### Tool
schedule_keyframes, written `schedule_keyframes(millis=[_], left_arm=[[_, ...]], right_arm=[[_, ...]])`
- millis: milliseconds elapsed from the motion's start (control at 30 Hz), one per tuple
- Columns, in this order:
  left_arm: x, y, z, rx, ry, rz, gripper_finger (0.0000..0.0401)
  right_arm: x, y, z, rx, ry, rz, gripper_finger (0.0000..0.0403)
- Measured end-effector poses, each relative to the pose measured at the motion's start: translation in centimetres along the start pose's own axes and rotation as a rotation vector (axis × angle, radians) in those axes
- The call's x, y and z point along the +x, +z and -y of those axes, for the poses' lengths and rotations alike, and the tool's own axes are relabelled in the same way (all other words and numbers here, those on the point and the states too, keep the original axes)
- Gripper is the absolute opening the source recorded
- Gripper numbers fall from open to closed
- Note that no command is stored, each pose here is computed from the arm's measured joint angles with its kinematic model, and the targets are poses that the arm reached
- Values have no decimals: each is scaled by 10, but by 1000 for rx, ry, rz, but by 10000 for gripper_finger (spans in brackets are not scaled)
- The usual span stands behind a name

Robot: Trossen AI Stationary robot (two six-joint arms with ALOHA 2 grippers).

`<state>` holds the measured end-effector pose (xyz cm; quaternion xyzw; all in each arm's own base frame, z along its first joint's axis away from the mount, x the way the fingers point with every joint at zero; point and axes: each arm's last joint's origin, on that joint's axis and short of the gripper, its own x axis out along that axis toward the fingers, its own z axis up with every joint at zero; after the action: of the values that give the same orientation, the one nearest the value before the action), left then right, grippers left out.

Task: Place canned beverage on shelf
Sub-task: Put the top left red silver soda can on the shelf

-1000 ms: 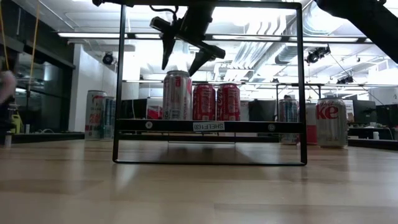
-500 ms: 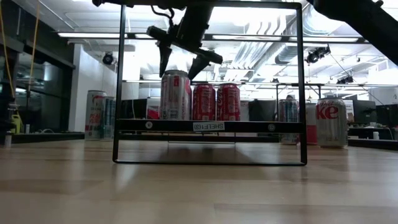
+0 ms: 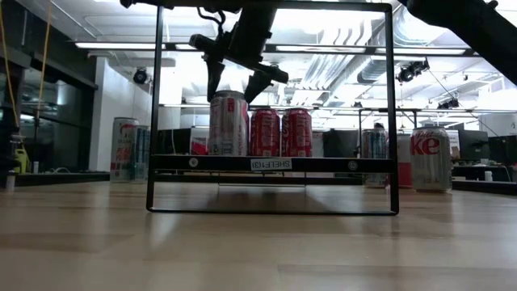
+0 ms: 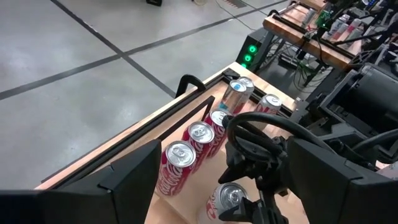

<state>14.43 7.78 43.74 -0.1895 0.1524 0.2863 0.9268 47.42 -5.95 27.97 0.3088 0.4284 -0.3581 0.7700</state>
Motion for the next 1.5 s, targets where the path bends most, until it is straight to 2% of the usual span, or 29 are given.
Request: schedule_keyframes(millis=[233,400,600,800,933,1000,1200,1500], left_arm=[[-8,10,1,5,-17,117,298],[-19,14,0,2,-49,179,298],[-31,14,0,-1,-60,221,298],[-32,15,0,-17,-63,227,298],[-29,15,0,-18,-62,224,298],[-27,15,0,-18,-60,219,298],[-21,16,0,-17,-53,203,298],[-17,16,1,-17,-50,194,298]], right_arm=[[-8,0,3,-177,-4,-4,229],[-14,0,5,-425,42,-51,229],[-14,7,8,-741,194,-86,229],[-12,15,11,-934,302,-58,229],[-12,16,12,-1057,318,-47,229],[-12,16,12,-1071,320,-43,231],[-15,17,12,-1075,323,-34,273],[-15,18,17,-1029,310,-65,281]])
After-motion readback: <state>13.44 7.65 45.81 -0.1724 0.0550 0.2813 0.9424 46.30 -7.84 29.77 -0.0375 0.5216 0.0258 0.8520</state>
